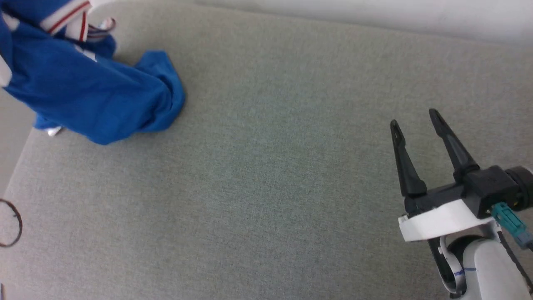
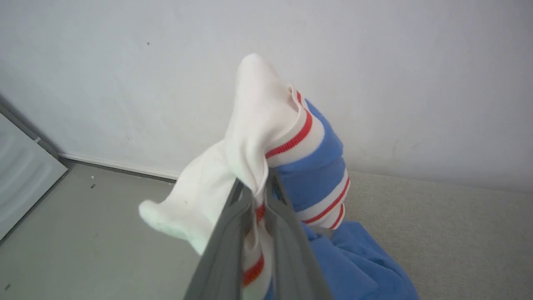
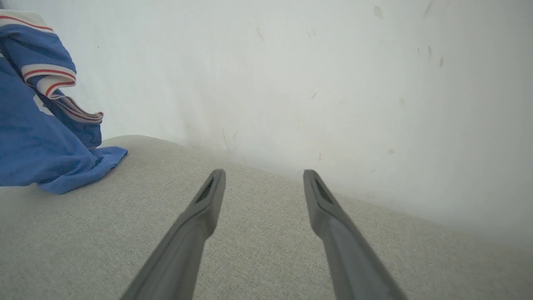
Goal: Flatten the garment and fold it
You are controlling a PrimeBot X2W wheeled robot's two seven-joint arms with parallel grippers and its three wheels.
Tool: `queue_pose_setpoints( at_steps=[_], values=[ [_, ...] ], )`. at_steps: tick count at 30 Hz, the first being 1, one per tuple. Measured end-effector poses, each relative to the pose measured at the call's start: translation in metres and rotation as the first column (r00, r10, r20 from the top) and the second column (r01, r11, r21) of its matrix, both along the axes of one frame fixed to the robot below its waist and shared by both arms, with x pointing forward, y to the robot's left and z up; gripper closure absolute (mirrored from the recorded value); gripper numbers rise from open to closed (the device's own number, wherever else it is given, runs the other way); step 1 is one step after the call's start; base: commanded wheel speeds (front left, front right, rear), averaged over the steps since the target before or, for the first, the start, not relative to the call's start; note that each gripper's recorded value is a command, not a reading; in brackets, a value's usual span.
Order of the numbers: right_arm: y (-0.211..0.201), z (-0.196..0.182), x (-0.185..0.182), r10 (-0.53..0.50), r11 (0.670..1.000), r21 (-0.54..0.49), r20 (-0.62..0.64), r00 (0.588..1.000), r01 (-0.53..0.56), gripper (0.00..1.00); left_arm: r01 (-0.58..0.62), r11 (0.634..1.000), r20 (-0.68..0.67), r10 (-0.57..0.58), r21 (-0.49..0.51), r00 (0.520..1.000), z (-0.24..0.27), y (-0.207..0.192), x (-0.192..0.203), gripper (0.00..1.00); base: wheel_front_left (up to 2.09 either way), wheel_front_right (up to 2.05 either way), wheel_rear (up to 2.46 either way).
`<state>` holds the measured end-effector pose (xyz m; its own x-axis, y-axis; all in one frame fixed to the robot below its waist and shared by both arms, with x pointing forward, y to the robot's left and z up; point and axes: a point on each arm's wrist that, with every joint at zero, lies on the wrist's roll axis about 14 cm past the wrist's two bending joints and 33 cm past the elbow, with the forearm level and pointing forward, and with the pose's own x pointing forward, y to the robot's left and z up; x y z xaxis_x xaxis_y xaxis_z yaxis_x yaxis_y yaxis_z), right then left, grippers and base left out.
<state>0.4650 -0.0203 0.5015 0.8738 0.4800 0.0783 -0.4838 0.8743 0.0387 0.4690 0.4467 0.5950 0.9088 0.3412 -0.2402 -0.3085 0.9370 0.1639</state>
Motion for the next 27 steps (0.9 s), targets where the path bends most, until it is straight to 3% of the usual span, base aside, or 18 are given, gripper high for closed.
queue_pose_setpoints(
  at_steps=[7, 17, 23, 27],
  values=[
    [-0.024, 0.022, -0.021, -0.06, 0.997, 0.059, 0.033, 0.998, 0.058, 0.0, 0.044, 0.999, 0.23, -0.047, 0.015, 0.972, 0.104, -0.026, 0.0, 1.0, 0.0, 0.0, 0.0],
    [-0.069, 0.056, -0.044, -0.183, 0.98, 0.107, 0.115, 0.976, 0.171, 0.0, 0.258, 0.966, 0.485, -0.216, -0.019, 0.847, 0.227, -0.118, -0.01, 1.0, 0.0, 0.0, 0.0],
    [-0.103, 0.068, -0.053, -0.277, 0.958, 0.125, 0.147, 0.95, 0.259, 0.0, 0.434, 0.899, 0.54, -0.339, -0.054, 0.77, 0.254, -0.195, -0.005, 1.0, 0.0, 0.0, 0.0],
    [-0.126, 0.073, -0.06, -0.338, 0.938, 0.134, 0.161, 0.927, 0.319, 0.0, 0.564, 0.812, 0.564, -0.399, -0.148, 0.722, 0.258, -0.252, 0.0, 1.0, 0.0, 0.0, 0.0]
  ],
)
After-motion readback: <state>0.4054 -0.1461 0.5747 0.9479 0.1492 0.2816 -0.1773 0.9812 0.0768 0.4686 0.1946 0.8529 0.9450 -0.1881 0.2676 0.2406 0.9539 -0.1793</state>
